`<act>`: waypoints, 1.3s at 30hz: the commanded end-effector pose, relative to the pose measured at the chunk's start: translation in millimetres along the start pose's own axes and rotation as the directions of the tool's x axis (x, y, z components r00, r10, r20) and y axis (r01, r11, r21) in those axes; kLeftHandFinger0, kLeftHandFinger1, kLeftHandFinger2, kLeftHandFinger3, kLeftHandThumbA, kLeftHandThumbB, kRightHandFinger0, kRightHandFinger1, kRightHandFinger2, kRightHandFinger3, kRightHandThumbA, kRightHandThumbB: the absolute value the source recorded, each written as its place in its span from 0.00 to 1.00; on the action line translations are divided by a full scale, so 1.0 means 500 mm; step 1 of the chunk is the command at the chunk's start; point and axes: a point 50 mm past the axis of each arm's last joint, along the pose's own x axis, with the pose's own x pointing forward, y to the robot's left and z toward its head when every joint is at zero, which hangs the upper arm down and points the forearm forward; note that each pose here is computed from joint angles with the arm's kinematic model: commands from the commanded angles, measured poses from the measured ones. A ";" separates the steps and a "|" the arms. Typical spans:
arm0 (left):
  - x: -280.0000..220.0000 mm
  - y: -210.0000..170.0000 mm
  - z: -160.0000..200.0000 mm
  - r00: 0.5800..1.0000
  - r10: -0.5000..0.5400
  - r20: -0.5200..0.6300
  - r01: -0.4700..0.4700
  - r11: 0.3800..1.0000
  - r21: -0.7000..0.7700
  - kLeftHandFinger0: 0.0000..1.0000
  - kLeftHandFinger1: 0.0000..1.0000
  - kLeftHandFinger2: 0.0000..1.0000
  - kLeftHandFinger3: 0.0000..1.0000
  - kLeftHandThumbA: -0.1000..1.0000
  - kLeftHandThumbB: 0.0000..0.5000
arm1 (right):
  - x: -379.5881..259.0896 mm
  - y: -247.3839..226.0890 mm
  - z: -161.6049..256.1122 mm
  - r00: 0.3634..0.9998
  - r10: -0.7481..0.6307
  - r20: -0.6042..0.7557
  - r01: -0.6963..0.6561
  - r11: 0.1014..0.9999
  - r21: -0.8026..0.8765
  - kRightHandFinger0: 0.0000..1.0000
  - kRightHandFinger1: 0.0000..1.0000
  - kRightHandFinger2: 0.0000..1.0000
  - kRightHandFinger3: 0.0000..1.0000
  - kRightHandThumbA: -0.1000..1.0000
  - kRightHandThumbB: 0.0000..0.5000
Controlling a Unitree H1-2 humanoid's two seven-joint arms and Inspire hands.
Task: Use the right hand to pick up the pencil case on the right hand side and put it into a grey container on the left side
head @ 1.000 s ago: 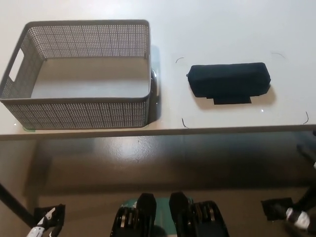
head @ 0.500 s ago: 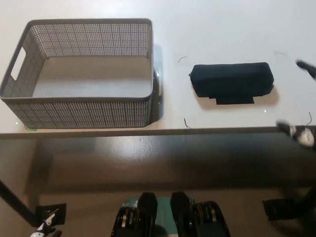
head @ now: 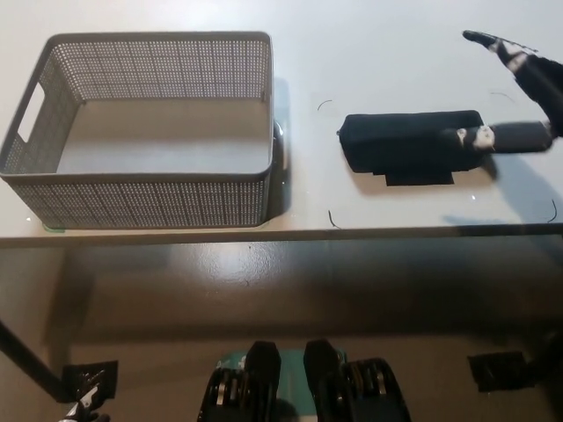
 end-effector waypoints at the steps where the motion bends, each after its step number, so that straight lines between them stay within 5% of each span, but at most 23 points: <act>1: 0.001 0.013 0.008 0.999 -0.010 0.047 0.009 1.000 0.012 1.00 1.00 1.00 1.00 1.00 0.79 | 0.092 -0.119 0.027 0.995 -0.008 -0.104 -0.018 0.970 -0.243 1.00 1.00 1.00 1.00 0.92 1.00; 25: 0.019 0.011 0.024 0.997 -0.030 0.078 0.028 0.999 0.032 1.00 1.00 1.00 1.00 1.00 0.78 | 0.249 -0.096 0.002 0.936 0.127 -0.327 -0.253 0.890 -0.380 1.00 1.00 1.00 1.00 0.90 1.00; 39: 0.032 0.018 0.031 0.995 -0.040 0.091 0.036 0.998 0.047 1.00 1.00 1.00 1.00 1.00 0.79 | 0.275 -0.020 0.015 0.921 0.210 -0.328 -0.334 0.858 -0.390 1.00 1.00 1.00 1.00 0.87 1.00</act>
